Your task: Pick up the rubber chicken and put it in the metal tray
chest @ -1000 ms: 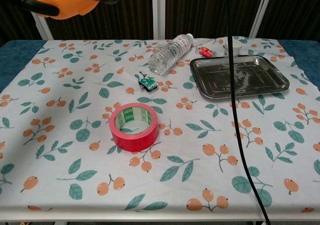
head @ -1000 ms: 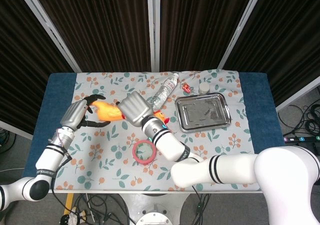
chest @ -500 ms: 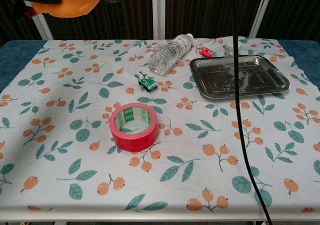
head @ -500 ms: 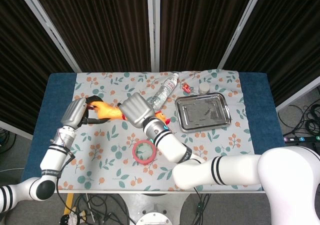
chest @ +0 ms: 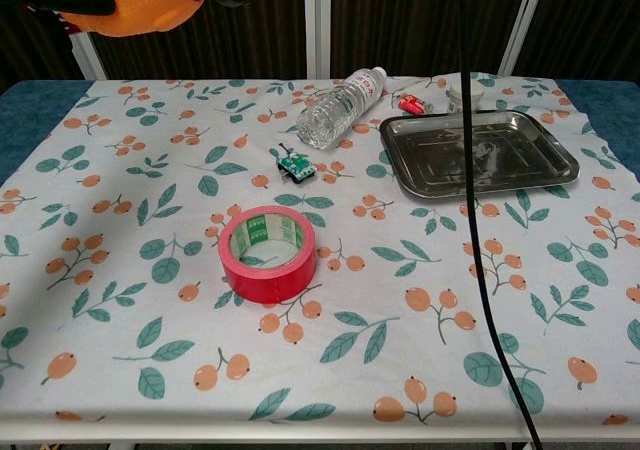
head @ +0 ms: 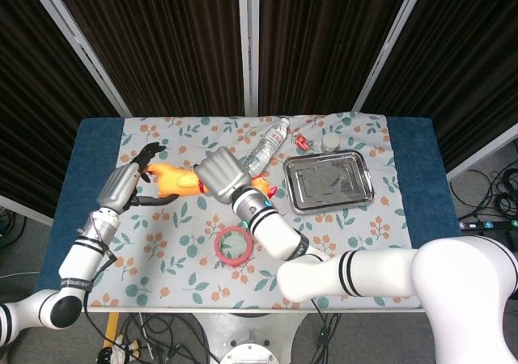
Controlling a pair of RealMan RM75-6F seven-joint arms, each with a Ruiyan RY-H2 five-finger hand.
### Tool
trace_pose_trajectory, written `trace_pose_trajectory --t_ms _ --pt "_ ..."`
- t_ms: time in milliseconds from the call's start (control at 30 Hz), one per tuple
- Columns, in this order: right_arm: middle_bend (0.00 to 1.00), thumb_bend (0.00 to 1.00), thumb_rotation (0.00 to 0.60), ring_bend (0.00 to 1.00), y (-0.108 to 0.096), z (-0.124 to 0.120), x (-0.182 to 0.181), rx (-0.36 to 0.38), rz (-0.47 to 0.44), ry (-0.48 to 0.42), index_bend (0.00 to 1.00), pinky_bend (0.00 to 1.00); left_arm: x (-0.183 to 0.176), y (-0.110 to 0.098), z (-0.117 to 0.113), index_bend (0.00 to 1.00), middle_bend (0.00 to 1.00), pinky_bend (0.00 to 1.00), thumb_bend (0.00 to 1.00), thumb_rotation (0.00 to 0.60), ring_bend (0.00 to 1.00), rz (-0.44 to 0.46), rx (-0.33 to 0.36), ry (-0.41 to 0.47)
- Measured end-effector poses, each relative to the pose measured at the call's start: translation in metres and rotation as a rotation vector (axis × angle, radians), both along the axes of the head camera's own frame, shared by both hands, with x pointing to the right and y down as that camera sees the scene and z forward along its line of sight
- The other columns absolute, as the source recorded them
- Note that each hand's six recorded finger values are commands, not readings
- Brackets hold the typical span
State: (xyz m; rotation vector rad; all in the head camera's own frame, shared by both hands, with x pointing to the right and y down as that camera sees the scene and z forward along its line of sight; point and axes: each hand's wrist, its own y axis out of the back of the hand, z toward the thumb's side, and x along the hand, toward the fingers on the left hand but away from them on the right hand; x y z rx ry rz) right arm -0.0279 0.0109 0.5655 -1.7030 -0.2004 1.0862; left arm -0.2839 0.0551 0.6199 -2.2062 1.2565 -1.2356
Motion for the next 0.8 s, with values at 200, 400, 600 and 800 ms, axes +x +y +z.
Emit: trace_pose_trajectory --t_ms 200,400,600,800 --pt "0.58 0.73 0.6 0.57 -0.001 0.001 -0.001 0.018 -0.004 0.009 0.64 0.84 0.003 0.002 -0.002 0.1 0.03 0.4 0.05 0.329 0.11 0.011 0.011 0.016" --pt "0.58 0.73 0.6 0.57 0.001 0.002 -0.002 0.02 -0.006 0.01 0.64 0.84 0.007 0.002 -0.003 0.1 0.02 0.4 0.03 0.328 0.11 0.023 0.014 0.022" --pt "0.58 0.73 0.6 0.57 -0.001 0.001 -0.002 0.012 0.005 0.001 0.64 0.84 0.011 0.003 -0.001 0.11 0.05 0.4 0.03 0.421 0.11 0.048 0.003 0.01" --pt "0.58 0.73 0.6 0.57 0.003 0.002 -0.002 0.011 -0.011 0.007 0.65 0.84 0.012 0.0 0.001 0.25 0.23 0.4 0.02 0.433 0.15 0.031 -0.012 0.011"
